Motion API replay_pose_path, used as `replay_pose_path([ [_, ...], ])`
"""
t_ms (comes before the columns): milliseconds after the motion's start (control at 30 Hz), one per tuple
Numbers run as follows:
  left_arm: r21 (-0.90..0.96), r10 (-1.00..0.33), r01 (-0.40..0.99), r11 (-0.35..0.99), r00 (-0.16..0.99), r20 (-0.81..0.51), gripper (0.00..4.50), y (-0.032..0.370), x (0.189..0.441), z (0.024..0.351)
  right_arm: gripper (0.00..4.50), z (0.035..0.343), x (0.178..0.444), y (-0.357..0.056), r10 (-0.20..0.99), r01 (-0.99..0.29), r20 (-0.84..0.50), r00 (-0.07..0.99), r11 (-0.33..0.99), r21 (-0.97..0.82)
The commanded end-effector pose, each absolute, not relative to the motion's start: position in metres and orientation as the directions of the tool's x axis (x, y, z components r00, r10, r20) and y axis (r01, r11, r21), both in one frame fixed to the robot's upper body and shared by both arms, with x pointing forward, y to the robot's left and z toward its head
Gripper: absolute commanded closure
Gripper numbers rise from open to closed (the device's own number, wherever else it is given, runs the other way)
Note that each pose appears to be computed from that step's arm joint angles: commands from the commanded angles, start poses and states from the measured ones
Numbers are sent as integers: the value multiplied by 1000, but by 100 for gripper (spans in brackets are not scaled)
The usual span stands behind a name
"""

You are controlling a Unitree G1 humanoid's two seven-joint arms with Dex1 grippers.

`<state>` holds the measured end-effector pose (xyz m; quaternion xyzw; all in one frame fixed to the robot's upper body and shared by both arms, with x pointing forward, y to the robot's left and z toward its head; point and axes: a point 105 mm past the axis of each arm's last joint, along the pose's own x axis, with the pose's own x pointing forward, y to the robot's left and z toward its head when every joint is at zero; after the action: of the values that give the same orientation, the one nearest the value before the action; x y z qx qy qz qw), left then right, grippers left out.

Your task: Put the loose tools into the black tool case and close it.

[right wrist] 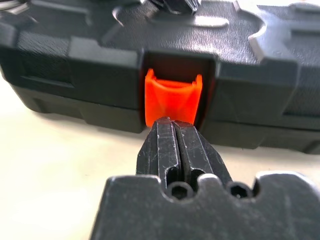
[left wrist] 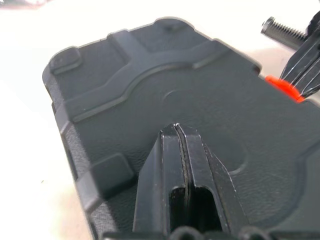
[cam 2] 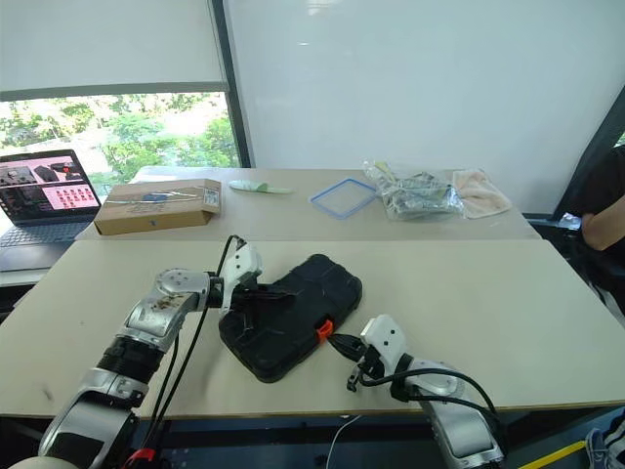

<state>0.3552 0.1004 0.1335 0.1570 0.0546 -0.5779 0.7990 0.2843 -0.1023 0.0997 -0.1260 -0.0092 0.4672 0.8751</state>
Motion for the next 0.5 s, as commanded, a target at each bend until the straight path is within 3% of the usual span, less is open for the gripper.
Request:
replay_pose_path([
  [33,156,-909,921,357,381,-169,424,140,343,141,379,129,273,-133,818,-799,-59,573,541,-263],
  [100,176,-892,901,397,423,-156,381,164,335,149,311,132,267,-148,812,-797,-82,577,538,-276],
  [300,252,-794,826,504,558,-243,155,233,301,138,99,138,258,-189,778,-760,-136,614,534,-371],
  [367,280,-729,777,564,628,-273,78,258,290,128,25,138,251,-198,805,-767,-147,575,468,-439],
  [433,306,-694,751,585,658,-290,13,268,284,123,0,133,247,-204,817,-782,-165,552,439,-442],
  [500,308,-677,742,595,670,-306,5,275,278,116,0,125,249,-217,796,-792,-200,572,472,-387],
])
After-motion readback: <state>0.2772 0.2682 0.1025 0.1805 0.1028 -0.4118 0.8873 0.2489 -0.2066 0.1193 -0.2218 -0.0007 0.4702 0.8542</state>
